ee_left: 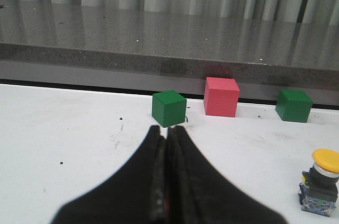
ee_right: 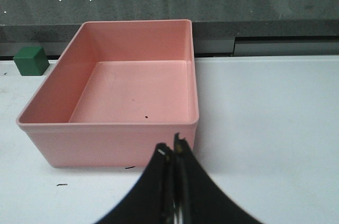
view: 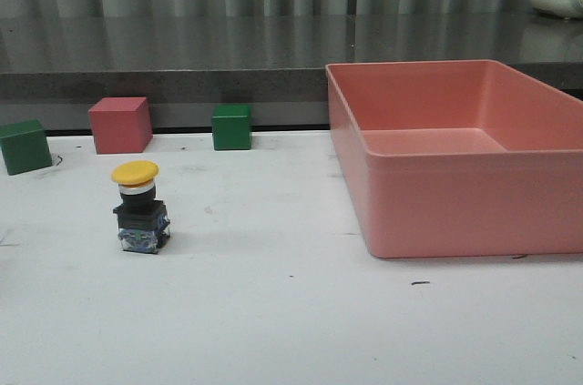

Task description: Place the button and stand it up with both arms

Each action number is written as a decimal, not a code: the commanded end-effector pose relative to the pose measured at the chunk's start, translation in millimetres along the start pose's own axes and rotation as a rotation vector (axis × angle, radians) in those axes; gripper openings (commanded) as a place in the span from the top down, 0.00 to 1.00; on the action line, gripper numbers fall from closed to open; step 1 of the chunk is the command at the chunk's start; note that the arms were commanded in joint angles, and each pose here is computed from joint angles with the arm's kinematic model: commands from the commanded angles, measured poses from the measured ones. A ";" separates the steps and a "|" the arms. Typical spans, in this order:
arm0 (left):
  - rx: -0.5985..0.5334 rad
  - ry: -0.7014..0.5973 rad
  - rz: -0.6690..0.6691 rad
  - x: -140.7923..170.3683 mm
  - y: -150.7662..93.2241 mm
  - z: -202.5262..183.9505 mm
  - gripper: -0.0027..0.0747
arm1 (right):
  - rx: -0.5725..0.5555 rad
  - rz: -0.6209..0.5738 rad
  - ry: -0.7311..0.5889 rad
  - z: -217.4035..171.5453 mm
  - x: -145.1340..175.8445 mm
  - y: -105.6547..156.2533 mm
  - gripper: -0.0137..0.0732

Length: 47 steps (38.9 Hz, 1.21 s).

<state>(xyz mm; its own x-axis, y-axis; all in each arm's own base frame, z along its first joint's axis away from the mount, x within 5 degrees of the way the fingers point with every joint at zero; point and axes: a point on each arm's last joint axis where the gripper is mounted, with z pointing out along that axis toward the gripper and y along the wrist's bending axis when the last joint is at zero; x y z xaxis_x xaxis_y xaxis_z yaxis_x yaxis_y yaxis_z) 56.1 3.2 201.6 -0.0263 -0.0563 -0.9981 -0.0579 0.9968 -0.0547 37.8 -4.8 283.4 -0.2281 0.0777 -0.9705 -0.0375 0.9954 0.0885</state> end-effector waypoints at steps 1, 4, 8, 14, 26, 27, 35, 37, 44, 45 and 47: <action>0.005 -0.101 -0.014 -6.1 -0.3 -1.8 0.99 | -0.009 -0.031 -0.098 -2.8 -15.1 1.5 0.92; 0.005 -0.101 -0.014 -6.1 -0.3 -1.8 0.99 | -0.009 -0.031 -0.098 -2.8 -15.1 1.5 0.92; 0.005 -0.101 -0.014 -6.1 -0.3 -1.8 0.99 | -0.009 -0.031 -0.097 -2.1 -13.9 1.5 0.92; 0.005 -0.101 -0.014 -6.1 -0.3 -1.8 0.99 | -0.037 -0.030 -0.132 5.7 2.5 3.7 0.92; 0.005 -0.101 -0.014 -6.1 -0.3 -1.8 0.99 | -0.013 -0.058 -0.142 25.9 62.1 2.5 0.92; 0.005 -0.101 -0.014 -6.1 -0.3 -1.8 0.99 | -0.013 -0.054 -0.149 27.2 64.1 2.3 0.92; 0.005 -0.101 -0.014 -6.1 -0.3 -1.8 0.99 | -0.008 -0.027 -0.198 37.1 81.8 -0.4 0.92; 0.005 -0.101 -0.014 -6.1 -0.3 -1.8 0.99 | -0.011 -0.017 -0.194 36.9 81.5 -0.2 0.92; 0.005 -0.101 -0.014 -6.1 -0.3 -1.8 0.99 | -0.013 -0.008 -0.193 36.9 81.6 -0.1 0.92; 0.005 -0.101 -0.014 -6.1 -0.3 -1.8 0.99 | -0.013 -0.008 -0.193 36.9 81.6 -0.1 0.92; 0.005 -0.101 -0.014 -6.1 -0.3 -1.8 0.99 | -0.013 -0.008 -0.193 36.9 81.6 -0.1 0.92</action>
<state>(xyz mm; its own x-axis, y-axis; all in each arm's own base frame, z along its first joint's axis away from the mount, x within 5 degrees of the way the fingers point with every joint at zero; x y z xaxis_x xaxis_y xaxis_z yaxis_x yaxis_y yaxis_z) 56.1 3.2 201.6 -0.0263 -0.0563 -0.9981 -0.0579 0.9968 -0.0547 55.6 4.9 185.6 -0.1491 0.0833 -0.9853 -0.0567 0.9941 0.0926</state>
